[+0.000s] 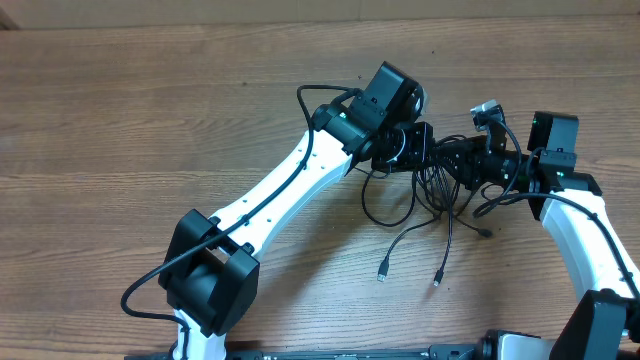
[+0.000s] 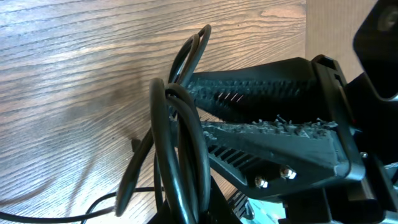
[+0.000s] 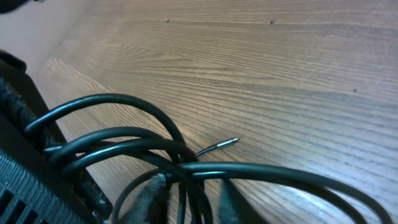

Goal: Untangle cables

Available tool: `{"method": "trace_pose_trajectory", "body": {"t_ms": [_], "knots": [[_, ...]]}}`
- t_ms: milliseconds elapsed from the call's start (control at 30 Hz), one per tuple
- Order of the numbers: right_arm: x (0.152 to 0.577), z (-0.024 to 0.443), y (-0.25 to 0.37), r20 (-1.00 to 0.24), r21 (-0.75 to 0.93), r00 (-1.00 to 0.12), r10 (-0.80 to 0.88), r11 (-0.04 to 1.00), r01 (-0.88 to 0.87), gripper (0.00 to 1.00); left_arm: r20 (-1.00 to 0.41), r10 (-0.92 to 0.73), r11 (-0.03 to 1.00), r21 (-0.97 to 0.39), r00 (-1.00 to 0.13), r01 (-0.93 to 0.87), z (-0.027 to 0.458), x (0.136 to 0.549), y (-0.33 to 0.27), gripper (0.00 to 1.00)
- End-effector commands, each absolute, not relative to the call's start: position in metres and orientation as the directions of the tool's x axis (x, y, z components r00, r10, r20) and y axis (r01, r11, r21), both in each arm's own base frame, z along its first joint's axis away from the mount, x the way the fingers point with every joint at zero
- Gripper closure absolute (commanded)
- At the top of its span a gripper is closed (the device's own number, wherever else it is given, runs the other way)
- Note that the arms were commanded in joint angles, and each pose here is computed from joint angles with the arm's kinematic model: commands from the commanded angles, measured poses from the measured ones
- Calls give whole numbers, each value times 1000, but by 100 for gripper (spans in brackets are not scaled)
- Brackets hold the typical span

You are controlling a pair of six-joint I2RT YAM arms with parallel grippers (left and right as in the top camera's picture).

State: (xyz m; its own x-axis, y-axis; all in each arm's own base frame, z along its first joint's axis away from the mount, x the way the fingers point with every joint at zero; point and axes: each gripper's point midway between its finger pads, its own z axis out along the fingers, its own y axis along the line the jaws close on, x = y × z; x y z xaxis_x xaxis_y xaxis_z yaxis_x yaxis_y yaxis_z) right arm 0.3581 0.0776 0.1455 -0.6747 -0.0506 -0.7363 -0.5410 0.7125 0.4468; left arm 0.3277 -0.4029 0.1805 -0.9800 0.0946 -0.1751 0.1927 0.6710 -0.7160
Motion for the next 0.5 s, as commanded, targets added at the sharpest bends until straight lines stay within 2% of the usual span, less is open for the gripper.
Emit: {"method": "trace_pose_trajectory", "body": {"t_ms": [0, 300, 333, 367, 467], "knots": [[362, 150, 76, -749, 431, -661, -55, 717, -548, 82, -186, 135, 624, -747, -973, 230, 194, 318, -410, 96], [362, 150, 76, -749, 431, -661, -55, 717, -548, 85, -179, 145, 612, -756, -973, 230, 195, 316, -412, 96], [362, 150, 76, -749, 431, -661, -55, 717, -548, 71, -178, 146, 612, -757, -973, 230, 195, 315, -412, 96], [362, 150, 76, -749, 431, -661, -55, 717, -548, 63, -176, 149, 608, -760, -973, 230, 196, 314, -412, 96], [362, 150, 76, -750, 430, -660, -56, 717, -549, 61, -171, 159, 593, -771, -972, 233, 198, 312, -414, 96]]}}
